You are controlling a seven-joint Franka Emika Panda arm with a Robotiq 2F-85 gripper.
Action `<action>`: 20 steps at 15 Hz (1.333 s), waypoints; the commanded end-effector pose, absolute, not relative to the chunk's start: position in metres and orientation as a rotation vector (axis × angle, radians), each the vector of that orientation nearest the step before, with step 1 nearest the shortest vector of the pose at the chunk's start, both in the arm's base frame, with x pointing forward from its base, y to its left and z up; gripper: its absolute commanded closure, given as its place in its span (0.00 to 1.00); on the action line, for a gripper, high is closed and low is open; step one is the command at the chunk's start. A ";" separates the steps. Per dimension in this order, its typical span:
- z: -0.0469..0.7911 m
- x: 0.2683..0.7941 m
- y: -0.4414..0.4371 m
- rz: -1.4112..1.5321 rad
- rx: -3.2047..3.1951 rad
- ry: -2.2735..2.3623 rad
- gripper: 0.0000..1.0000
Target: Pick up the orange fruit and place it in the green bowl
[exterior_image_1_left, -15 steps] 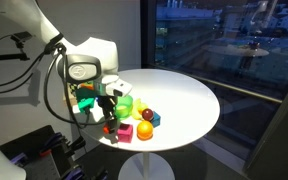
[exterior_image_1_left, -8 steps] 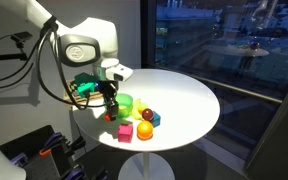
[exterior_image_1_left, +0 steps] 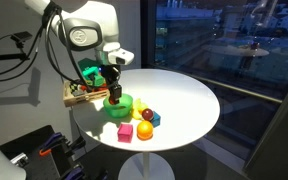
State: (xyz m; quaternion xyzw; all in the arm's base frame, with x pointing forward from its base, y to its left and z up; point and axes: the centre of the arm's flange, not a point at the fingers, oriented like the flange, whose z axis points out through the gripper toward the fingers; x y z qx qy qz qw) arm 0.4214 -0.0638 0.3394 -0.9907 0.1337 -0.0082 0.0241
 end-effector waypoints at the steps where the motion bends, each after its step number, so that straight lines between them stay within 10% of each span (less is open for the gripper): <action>1: 0.349 0.440 -0.046 -0.093 -3.055 0.377 0.74; 3: 0.349 0.445 -0.036 -0.151 -3.060 0.354 0.74; 5: 0.349 0.450 -0.031 -0.207 -3.066 0.339 0.23; 10: 0.354 0.453 -0.033 -0.266 -3.069 0.332 0.00; 20: 0.379 0.434 -0.052 0.075 -3.091 0.292 0.00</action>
